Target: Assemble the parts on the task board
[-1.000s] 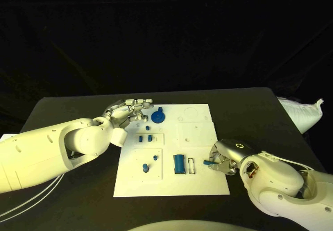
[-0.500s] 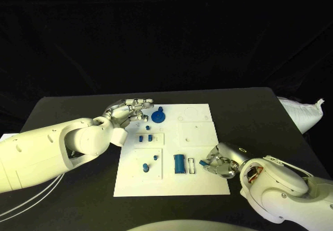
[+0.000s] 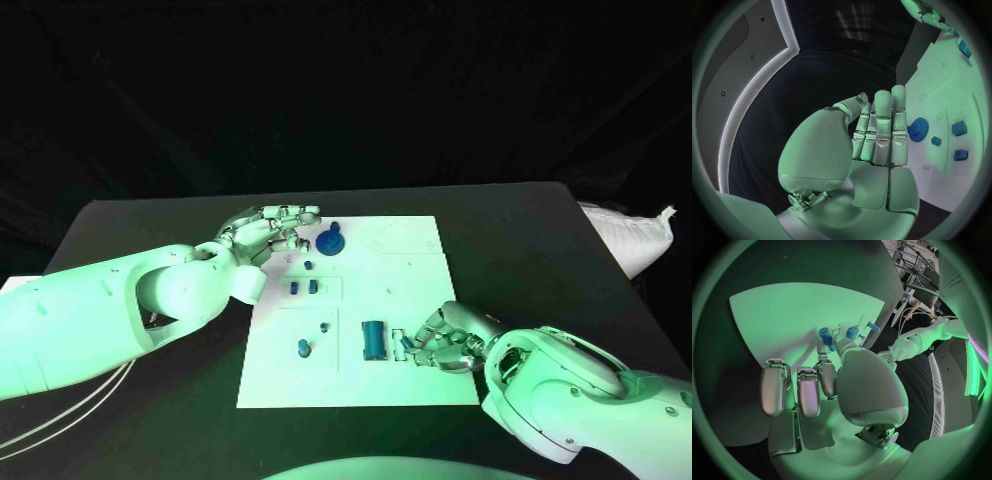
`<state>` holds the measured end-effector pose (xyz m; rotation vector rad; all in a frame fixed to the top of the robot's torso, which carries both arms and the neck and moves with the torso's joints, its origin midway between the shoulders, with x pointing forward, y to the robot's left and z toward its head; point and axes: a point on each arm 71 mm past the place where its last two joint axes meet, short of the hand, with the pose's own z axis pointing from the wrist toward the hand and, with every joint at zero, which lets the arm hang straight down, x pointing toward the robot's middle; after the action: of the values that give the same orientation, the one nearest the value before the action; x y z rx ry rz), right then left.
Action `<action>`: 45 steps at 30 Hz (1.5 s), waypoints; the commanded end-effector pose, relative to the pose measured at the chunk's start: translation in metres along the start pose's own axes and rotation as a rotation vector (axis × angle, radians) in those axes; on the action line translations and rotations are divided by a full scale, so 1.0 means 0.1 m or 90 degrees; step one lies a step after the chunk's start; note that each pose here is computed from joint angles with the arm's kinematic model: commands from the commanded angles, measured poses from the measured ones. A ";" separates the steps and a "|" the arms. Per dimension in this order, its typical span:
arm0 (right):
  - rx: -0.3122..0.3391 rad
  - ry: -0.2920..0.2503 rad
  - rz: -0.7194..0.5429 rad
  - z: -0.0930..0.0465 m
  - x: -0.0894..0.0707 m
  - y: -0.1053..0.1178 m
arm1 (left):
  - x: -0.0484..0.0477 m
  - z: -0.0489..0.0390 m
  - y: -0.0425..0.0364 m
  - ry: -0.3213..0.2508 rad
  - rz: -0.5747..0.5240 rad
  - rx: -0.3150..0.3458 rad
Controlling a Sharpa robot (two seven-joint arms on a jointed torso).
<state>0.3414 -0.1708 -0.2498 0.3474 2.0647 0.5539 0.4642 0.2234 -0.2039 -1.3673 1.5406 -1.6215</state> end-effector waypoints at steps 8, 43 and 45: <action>-0.001 -0.002 0.027 0.04 0.03 0.04 | 0.034 0.001 -0.003 0.016 -0.001 0.003; -0.014 -0.012 -0.022 0.10 0.02 0.07 | 0.035 -0.002 -0.002 0.017 -0.001 0.001; -0.016 -0.012 -0.024 0.10 0.02 0.07 | 0.034 -0.003 -0.002 0.017 -0.001 0.001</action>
<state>0.3498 -0.1624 -0.2529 0.3374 2.0420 0.5515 0.4637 0.2230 -0.2039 -1.3643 1.5460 -1.6231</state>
